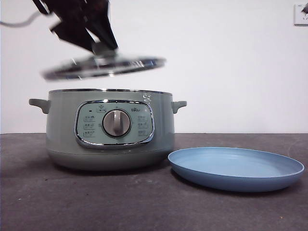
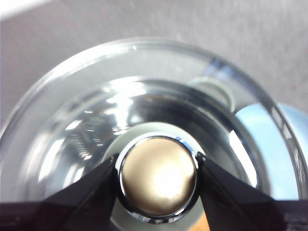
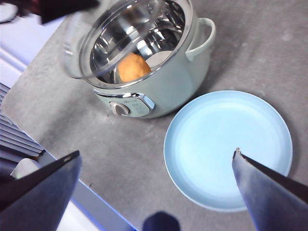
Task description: Take the potato out from the steamer,put the potato on the plate,close the lid
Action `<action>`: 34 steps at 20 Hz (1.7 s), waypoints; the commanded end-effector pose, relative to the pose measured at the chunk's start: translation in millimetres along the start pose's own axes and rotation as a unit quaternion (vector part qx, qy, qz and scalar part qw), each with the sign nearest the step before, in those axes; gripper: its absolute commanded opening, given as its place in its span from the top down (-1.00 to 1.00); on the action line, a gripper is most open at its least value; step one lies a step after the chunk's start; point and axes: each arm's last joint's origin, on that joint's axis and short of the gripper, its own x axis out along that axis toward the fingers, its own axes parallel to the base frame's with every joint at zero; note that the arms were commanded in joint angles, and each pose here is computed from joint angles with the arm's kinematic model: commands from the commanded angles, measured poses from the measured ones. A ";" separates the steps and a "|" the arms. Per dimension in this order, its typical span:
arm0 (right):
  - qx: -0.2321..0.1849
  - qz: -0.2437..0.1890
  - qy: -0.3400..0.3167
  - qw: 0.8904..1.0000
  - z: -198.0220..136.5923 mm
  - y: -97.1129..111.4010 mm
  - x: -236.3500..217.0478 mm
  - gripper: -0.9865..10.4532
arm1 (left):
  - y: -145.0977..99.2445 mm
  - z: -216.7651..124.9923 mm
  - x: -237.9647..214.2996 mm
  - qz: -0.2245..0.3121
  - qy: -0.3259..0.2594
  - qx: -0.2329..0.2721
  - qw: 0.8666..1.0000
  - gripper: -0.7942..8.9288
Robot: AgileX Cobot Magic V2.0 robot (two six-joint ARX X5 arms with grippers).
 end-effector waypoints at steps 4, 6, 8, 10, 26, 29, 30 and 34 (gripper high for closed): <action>-0.016 0.045 0.000 0.999 24.0 0.9 40.9 -0.32 | -11.4 5.0 -76.5 0.025 -0.048 -0.004 0.999 0.86; -0.033 0.050 0.012 0.998 38.8 4.1 63.0 -0.32 | -18.5 -0.1 -105.1 0.057 -0.048 -0.008 0.997 0.86; -0.054 0.042 0.035 0.997 57.9 11.7 90.1 -0.32 | -27.5 -7.2 -132.3 0.078 -0.049 -0.013 0.996 0.86; -0.078 0.039 0.048 0.995 79.6 18.5 117.4 -0.32 | -37.1 -15.1 -156.7 0.082 -0.055 -0.024 0.995 0.86; -0.203 -0.003 0.126 0.971 111.3 53.2 277.2 -0.32 | -70.8 -58.9 -233.3 0.146 -0.051 -0.051 0.987 0.86; -0.228 -0.011 0.143 0.963 96.3 60.1 304.2 -0.32 | -73.7 -63.1 -238.6 0.145 -0.051 -0.052 0.987 0.86; -0.233 -0.007 0.146 0.961 92.4 62.6 310.5 -0.32 | -73.8 -63.8 -238.5 0.145 -0.047 -0.053 0.987 0.86; -0.238 -0.015 0.161 0.958 80.3 63.2 329.6 -0.32 | -74.0 -64.6 -238.4 0.143 -0.044 -0.054 0.987 0.86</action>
